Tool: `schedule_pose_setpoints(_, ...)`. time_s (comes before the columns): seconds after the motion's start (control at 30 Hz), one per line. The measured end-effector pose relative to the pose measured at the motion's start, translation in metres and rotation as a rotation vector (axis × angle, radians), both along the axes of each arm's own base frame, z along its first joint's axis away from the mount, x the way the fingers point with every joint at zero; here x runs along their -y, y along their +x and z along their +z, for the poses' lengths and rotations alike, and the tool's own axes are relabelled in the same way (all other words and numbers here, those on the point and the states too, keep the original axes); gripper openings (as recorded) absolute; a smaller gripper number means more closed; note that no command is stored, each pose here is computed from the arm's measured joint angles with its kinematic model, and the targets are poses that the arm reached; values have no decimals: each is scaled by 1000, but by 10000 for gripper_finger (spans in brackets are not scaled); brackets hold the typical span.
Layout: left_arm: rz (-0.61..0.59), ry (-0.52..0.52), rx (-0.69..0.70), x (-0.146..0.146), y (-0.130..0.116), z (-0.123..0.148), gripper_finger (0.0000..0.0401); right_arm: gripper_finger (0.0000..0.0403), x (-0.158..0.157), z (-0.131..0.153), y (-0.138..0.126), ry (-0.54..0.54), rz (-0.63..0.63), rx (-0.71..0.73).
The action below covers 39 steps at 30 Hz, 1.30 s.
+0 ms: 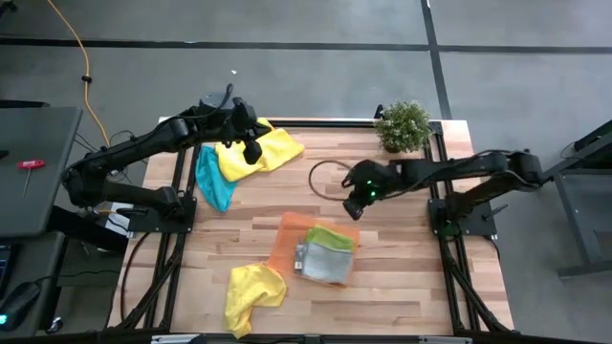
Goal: Fold microfiber towels
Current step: Fold the top yellow towel
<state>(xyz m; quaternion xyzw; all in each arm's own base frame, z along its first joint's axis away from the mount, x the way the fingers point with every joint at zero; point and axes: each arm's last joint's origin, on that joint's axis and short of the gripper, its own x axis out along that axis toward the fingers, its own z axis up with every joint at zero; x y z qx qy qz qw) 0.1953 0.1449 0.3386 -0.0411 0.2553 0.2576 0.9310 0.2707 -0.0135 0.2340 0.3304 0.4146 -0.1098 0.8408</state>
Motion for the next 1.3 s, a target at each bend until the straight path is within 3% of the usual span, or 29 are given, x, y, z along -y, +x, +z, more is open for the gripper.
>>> schedule_pose_setpoints(0.2, -11, -113, -109, -19, 26, -36, 0, 0, 14, -14, -17, 77, -111, 155)
schedule_pose_setpoints(0.37, 0, -158, -214, -30, 36, -62, 0, 0, 20, -17, -17, 52, -115, 214)
schedule_pose_setpoints(0.53, 136, -141, -321, -41, 19, -65, 4, 0, 26, -17, -17, -9, -91, 223)
schedule_pose_setpoints(0.67, 256, -236, -316, -56, -1, -71, 23, 0, 32, -16, -18, -56, -124, 228)
schedule_pose_setpoints(0.93, 429, -437, -335, -58, -29, -116, 100, 0, 48, -14, -19, -85, -175, 251)
schedule_pose_setpoints(1.1, 655, -443, -394, -57, -43, -131, 141, 0, 55, -11, -19, -109, -189, 287)
schedule_pose_setpoints(1.3, 851, -538, -411, -67, -60, -141, 149, 0, 62, -9, -20, -122, -214, 314)
